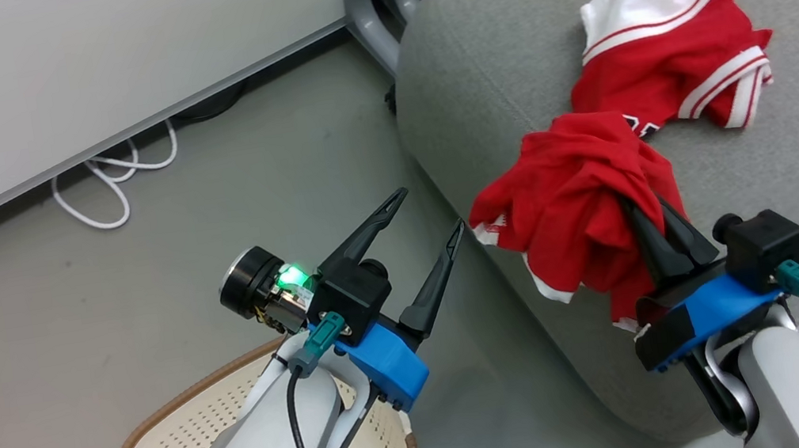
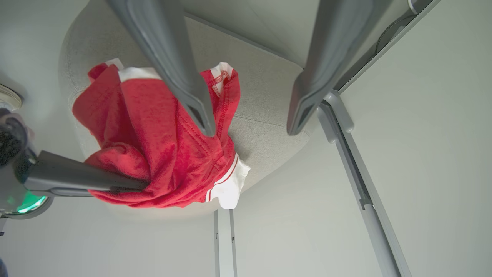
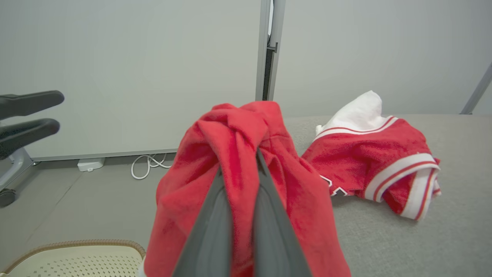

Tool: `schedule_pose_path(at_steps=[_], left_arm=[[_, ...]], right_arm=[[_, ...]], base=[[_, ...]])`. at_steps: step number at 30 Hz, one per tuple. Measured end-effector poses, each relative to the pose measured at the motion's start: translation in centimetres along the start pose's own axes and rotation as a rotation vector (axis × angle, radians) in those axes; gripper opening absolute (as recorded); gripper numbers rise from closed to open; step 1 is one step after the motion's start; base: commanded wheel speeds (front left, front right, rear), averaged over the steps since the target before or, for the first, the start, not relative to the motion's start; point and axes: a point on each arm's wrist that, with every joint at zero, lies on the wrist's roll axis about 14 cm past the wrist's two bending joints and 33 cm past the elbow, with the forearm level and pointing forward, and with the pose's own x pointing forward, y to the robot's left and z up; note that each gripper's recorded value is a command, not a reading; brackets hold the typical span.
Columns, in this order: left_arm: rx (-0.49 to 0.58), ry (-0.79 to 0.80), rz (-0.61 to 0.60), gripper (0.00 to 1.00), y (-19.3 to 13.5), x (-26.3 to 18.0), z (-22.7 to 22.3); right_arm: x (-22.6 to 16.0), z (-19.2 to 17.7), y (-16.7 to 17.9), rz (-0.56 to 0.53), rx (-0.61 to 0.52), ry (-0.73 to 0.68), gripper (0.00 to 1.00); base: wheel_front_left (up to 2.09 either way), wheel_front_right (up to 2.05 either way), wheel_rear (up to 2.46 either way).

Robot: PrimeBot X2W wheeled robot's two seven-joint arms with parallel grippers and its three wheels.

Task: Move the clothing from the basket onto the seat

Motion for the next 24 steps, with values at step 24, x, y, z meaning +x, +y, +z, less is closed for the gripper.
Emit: schedule_pose_path(at_steps=[24], left_arm=[[-0.023, 0.013, -0.025, 1.00, 0.8, 0.9, -1.8]], right_arm=[[2.1, 4.0, -3.6, -0.099, -0.055, -0.116, 0.00]], base=[[0.00, 0.00, 0.00]])
